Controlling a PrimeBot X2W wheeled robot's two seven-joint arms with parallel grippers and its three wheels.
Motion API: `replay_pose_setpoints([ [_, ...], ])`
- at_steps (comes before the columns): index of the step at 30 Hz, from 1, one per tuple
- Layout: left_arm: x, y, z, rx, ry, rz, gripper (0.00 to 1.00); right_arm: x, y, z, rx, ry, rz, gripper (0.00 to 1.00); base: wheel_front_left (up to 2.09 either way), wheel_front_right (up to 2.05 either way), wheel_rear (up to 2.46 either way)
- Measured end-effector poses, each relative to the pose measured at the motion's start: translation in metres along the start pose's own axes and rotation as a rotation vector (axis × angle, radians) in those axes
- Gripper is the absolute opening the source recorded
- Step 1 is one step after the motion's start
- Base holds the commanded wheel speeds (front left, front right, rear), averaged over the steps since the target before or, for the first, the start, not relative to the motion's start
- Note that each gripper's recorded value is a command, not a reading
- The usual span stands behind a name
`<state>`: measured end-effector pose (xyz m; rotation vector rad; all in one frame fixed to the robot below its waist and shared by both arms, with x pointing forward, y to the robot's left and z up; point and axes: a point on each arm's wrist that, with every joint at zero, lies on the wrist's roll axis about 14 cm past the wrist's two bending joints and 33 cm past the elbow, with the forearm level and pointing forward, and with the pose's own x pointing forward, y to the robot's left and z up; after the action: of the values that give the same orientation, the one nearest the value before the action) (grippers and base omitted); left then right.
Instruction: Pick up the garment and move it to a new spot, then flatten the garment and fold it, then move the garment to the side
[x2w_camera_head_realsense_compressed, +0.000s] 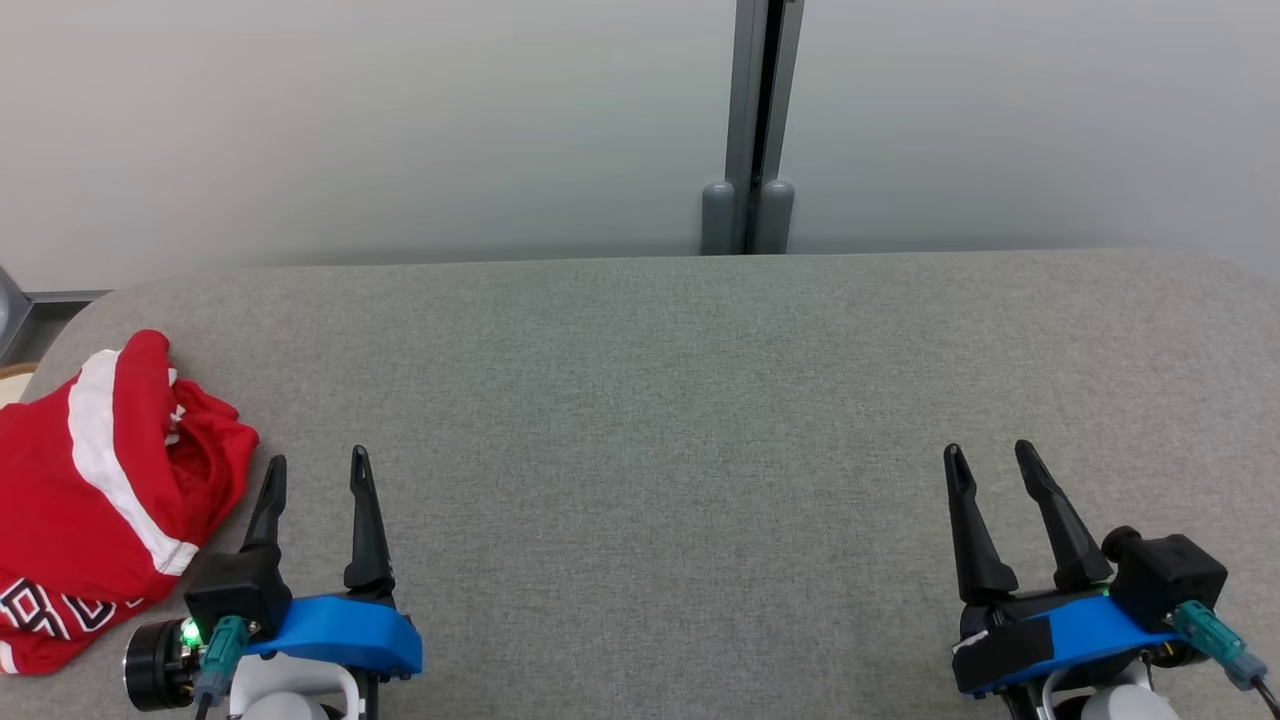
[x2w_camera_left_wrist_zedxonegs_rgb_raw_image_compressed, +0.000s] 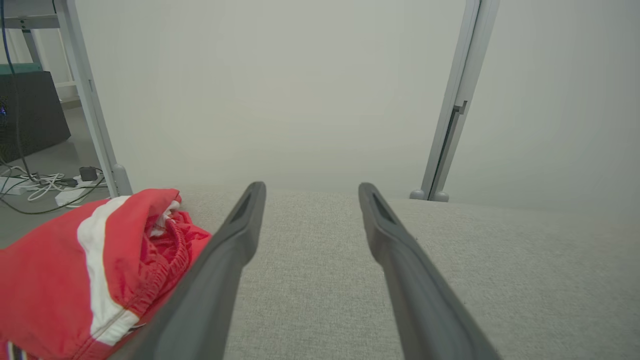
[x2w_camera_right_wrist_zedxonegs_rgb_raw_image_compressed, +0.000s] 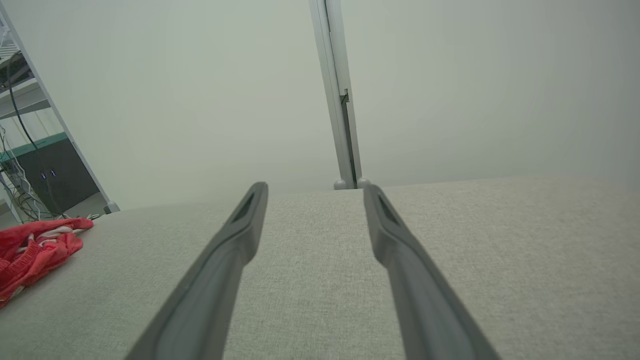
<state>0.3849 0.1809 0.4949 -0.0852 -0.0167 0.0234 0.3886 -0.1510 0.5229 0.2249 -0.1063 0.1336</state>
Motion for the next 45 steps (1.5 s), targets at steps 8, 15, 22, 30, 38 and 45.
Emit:
replay_pose_setpoints([
  [8, -0.003, 0.001, -0.008, 0.058, 0.020, -0.004, 1.00, -0.001, 0.001, -0.004, -0.081, 0.010, 0.014, 1.00, 0.00, 0.00, 0.00],
  [15, -0.002, -0.002, -0.010, 0.110, 0.019, -0.016, 1.00, -0.002, 0.000, -0.006, -0.138, 0.017, 0.022, 1.00, 0.00, 0.00, 0.00],
  [22, -0.003, -0.001, -0.013, 0.134, 0.025, -0.019, 1.00, -0.002, -0.003, -0.009, -0.162, 0.026, 0.016, 1.00, 0.00, 0.00, 0.00],
  [30, -0.003, 0.002, -0.015, 0.124, 0.033, -0.009, 1.00, -0.003, -0.008, -0.010, -0.153, 0.029, 0.001, 1.00, 0.00, 0.00, 0.00],
  [38, -0.004, 0.004, -0.017, 0.117, 0.040, -0.001, 1.00, -0.003, -0.010, -0.012, -0.127, 0.037, -0.009, 1.00, 0.00, 0.00, 0.00],
  [45, -0.004, 0.007, -0.017, 0.119, 0.042, 0.005, 1.00, -0.003, -0.009, -0.014, -0.124, 0.042, -0.007, 1.00, 0.00, 0.00, 0.00],
])
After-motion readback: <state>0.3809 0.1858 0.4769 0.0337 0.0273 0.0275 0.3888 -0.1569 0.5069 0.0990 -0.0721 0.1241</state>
